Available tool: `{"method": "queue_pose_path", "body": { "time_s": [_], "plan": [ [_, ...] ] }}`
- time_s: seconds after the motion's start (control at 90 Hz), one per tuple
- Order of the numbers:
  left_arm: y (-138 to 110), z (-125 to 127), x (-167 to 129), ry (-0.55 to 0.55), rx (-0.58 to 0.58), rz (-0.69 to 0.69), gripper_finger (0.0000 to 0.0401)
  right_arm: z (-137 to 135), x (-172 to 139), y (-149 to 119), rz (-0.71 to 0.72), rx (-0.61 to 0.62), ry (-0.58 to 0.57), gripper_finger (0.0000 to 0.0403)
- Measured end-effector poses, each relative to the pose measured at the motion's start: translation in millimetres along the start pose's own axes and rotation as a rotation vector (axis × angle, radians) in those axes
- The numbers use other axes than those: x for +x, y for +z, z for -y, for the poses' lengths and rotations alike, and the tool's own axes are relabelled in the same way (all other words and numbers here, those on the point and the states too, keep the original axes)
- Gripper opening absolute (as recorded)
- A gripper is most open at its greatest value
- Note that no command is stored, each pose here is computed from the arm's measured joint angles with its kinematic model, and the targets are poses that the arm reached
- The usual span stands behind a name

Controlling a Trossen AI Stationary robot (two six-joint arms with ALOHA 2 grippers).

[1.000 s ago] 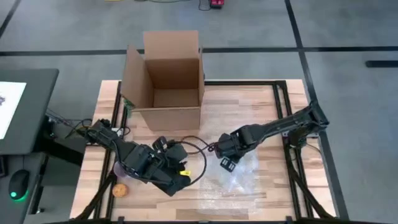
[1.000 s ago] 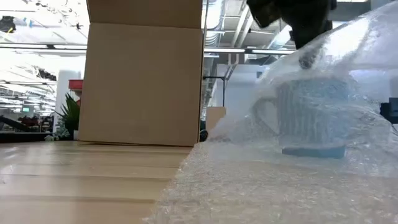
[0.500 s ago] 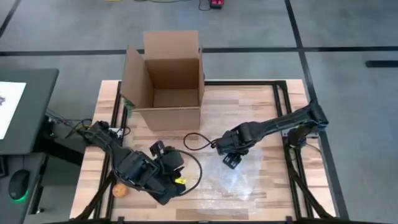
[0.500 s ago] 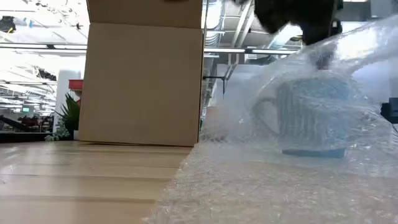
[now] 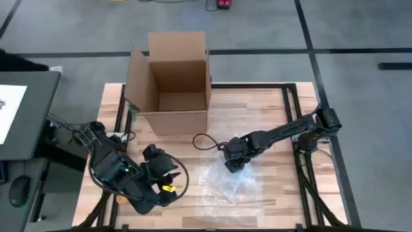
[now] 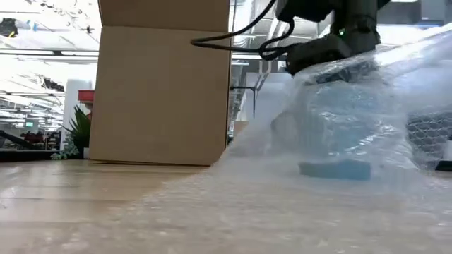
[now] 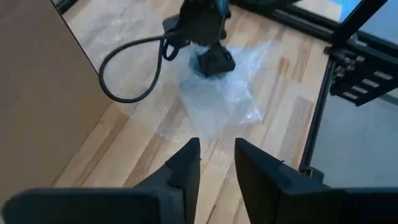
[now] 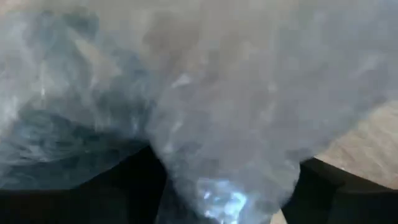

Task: Wrap mug
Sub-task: Put the wrapped blue mug into the box

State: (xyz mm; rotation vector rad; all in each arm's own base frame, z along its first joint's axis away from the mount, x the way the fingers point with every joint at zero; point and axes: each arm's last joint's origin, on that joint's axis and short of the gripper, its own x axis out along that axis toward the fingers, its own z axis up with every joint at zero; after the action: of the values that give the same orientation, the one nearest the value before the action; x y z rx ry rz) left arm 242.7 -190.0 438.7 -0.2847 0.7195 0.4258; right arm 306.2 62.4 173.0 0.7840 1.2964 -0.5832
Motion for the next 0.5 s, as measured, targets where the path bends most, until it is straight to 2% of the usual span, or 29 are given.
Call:
{"method": "queue_pose_path", "body": {
  "time_s": [0.156,0.3,0.444,0.5],
  "plan": [
    [4,-5,-3,0.008,-0.017,0.029,0.007,7,10,-3,0.006,-0.005,-0.003,0.0113],
    [11,-13,-5,0.024,-0.06,0.066,0.0064,10,9,-4,-0.002,-0.068,-0.022,0.0027],
    [20,-27,-15,0.037,-0.117,0.145,0.0054,14,-11,-7,-0.006,-0.125,-0.029,0.0024],
    [24,-33,-21,0.04,-0.134,0.184,0.0051,19,-28,-8,-0.016,-0.14,-0.042,0.0024]
  ]
}}
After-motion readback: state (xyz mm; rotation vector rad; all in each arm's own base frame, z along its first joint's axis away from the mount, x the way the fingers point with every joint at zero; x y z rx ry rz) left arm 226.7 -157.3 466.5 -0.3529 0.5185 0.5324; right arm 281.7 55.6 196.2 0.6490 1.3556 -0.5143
